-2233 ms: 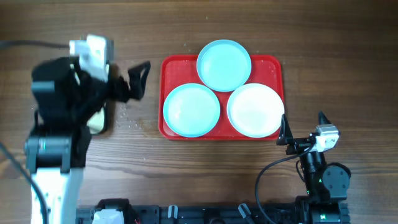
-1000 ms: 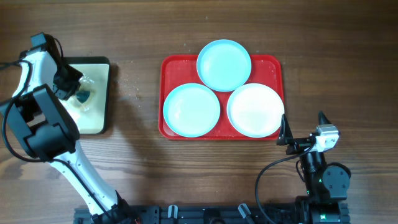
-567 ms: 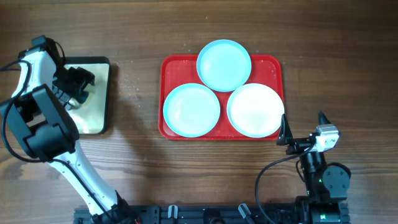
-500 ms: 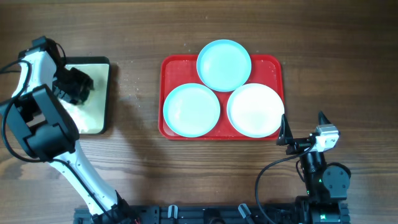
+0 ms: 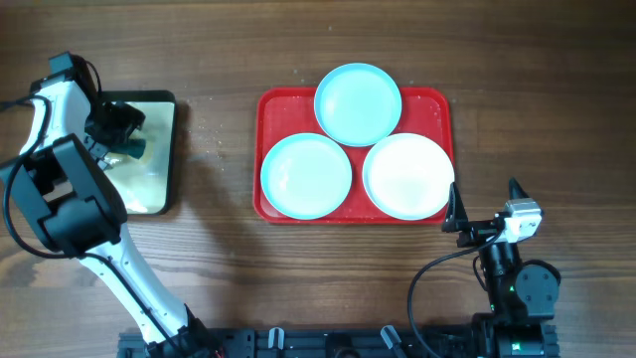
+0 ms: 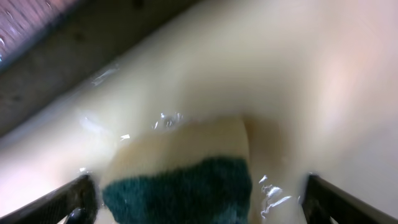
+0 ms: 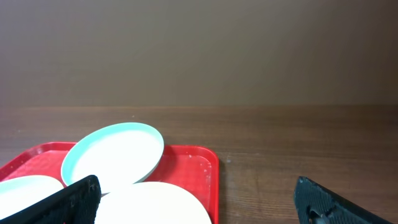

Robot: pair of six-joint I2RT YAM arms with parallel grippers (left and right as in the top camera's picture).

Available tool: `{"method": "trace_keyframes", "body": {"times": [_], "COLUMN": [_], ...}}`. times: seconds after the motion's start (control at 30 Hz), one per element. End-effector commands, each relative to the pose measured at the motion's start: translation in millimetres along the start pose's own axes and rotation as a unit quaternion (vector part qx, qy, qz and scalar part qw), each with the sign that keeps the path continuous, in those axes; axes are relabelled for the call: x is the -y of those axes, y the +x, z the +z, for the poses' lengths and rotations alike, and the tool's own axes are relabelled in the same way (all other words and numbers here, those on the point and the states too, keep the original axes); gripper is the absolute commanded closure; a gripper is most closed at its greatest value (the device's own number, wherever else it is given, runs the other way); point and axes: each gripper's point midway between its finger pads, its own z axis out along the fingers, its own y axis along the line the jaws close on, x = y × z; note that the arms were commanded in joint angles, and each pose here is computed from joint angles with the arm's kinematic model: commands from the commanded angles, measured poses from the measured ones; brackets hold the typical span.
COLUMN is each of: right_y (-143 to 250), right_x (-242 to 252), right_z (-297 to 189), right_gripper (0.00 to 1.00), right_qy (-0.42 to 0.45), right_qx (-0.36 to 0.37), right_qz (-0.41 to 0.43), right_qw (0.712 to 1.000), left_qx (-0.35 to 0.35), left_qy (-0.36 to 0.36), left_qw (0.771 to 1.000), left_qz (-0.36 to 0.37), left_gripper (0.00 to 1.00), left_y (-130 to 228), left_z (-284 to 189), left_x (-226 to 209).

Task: Clean dirty plates on tray and stack at the side
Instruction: 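Grasp the sponge with the left gripper and dip it in the soapy water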

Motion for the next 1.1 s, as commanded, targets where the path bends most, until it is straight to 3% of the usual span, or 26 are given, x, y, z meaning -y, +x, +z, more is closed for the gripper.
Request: {"method": "trace_keyframes", "body": {"times": [0.0,0.03,0.07,0.13,0.17,0.2,0.43,0.5,0.53,0.57,0.7,0.77,0.97,1.03,1.07], "right_y": [-1,-1,-1,-1,-1,-1,-1,-1,-1,-1,-1,-1,-1,-1,-1], "right_x": [-1,-1,-1,-1,-1,-1,-1,-1,-1,-1,-1,-1,-1,-1,-1], "right_z": [0,0,0,0,0,0,0,0,0,0,0,0,0,0,0], "right_gripper": [0.0,0.0,0.0,0.0,0.0,0.01,0.0,0.0,0.0,0.0,0.0,0.0,0.0,0.0,0.0], "right_qy": [-0.001,-0.001,-0.001,-0.001,-0.001,-0.001,-0.001,-0.001,-0.001,-0.001,-0.001,-0.001,-0.001,-0.001,-0.001], "right_qx": [0.004,0.004,0.004,0.004,0.004,0.004,0.004,0.004,0.004,0.004,0.004,0.004,0.004,0.004,0.004], "right_qz": [-0.006,-0.006,-0.005,-0.006,-0.006,-0.005,-0.005,-0.006,-0.006,-0.006,-0.005,-0.005,-0.005,-0.005,-0.005], "right_qw": [1.0,1.0,1.0,1.0,1.0,1.0,1.0,1.0,1.0,1.0,1.0,1.0,1.0,1.0,1.0], "left_qx": [0.013,0.016,0.019,0.019,0.018,0.012,-0.098,-0.1,-0.1,-0.099,-0.095,-0.085,-0.046,-0.046,-0.046], "left_qy": [-0.018,-0.016,-0.014,-0.014,-0.015,-0.018,0.049,0.05,0.05,0.051,0.054,0.059,0.044,0.044,0.044], "left_qw": [1.0,1.0,1.0,1.0,1.0,1.0,0.994,0.994,0.994,0.994,0.994,0.995,0.998,0.998,0.998], "left_qz": [-0.001,-0.001,-0.001,-0.001,-0.001,-0.001,-0.003,-0.003,-0.003,-0.003,-0.003,-0.002,-0.001,-0.001,-0.001], "left_gripper": [0.42,0.83,0.96,0.96,0.67,0.03,0.02,0.45,0.91,0.96,0.95,0.0,0.0,0.44,0.75], "left_y": [-6,-8,-9,-9,-9,-6,38,39,39,39,36,32,15,15,16], "left_z": [11,11,11,11,11,11,6,6,6,6,7,7,10,10,10], "left_x": [-6,-5,-4,-4,-4,-6,12,13,13,13,14,17,14,14,14]}}
